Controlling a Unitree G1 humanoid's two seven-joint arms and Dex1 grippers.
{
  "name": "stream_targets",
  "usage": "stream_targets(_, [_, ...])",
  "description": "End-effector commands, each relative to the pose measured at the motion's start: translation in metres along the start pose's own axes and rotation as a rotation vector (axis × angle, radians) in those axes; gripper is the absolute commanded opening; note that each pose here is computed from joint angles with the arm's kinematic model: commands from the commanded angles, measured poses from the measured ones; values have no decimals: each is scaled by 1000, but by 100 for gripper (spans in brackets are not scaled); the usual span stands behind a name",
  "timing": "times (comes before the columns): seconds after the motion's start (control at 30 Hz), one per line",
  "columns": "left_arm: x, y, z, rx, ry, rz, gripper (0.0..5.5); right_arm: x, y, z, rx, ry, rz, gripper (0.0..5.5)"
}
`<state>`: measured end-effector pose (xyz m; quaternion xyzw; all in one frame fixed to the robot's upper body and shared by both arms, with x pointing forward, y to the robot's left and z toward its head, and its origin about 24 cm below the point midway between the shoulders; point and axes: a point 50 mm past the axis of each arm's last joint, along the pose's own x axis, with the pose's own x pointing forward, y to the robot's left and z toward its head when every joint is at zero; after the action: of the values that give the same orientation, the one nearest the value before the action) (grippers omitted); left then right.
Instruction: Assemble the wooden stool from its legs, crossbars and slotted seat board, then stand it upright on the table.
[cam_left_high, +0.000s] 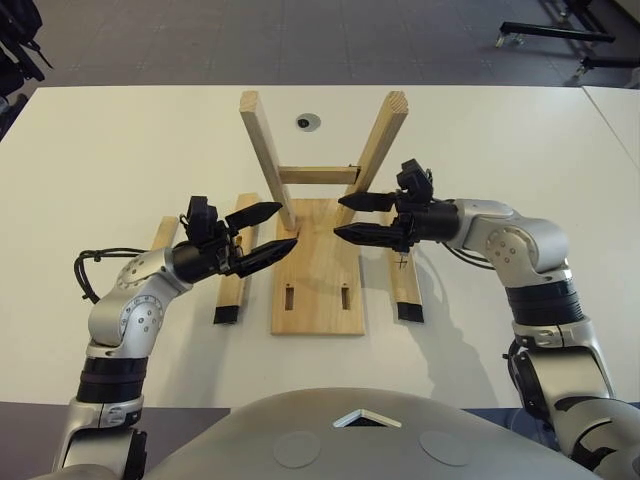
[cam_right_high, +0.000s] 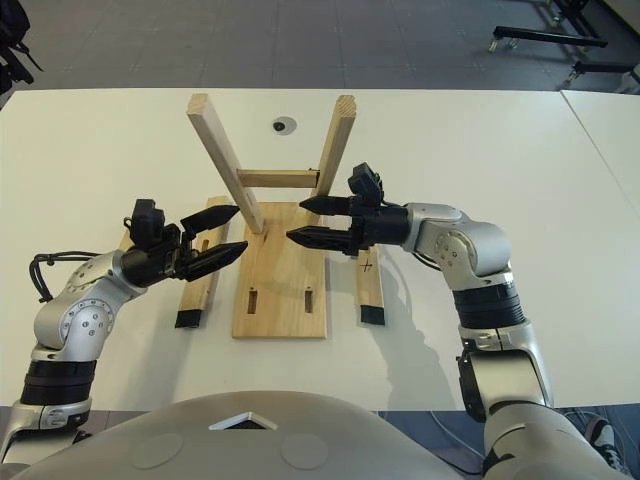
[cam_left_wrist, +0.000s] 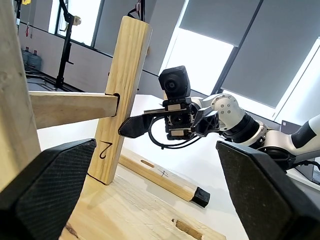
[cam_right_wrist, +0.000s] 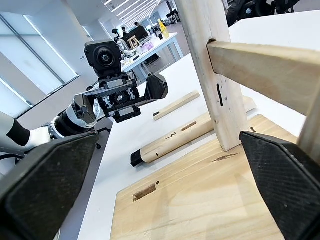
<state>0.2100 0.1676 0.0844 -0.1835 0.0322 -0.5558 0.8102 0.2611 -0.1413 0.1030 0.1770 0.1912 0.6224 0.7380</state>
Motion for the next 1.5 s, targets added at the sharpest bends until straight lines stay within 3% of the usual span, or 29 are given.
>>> stream_targets(0.03, [-12,-10,22,121,-29,55,442,-14,14,28,-71,-106,39,520])
stream_targets(0.13, [-36,-25,40,242,-80,182,442,-37,36,47,-123,-232,119,520])
stream_targets(0.23, [-66,-22,58,463,-136,549,442,-67,42,70,-189,-458,35,520])
stream_targets(0.33, [-102,-7,47,471,-109,956,442,-102,45,112,-315,-724,-107,520])
stream_targets(0.4, [-105,-3,34,436,-88,1081,442,-114,38,123,-344,-773,-235,520])
stream_targets(0.57, [-102,4,-1,377,120,1154,442,-118,5,115,-256,-808,-473,520])
stream_targets(0.7, [-116,7,-19,368,311,1209,442,-114,-2,95,-161,-850,-497,520])
stream_targets(1.0, [-128,4,-47,142,452,1129,442,-119,-6,74,-46,-891,-538,520])
stream_targets(1.17, [-141,-4,-63,91,592,1213,366,-118,-3,75,-49,-858,-544,520])
stream_targets(1.5, [-138,-7,-78,39,628,1273,205,-110,-8,66,-29,-778,-574,520])
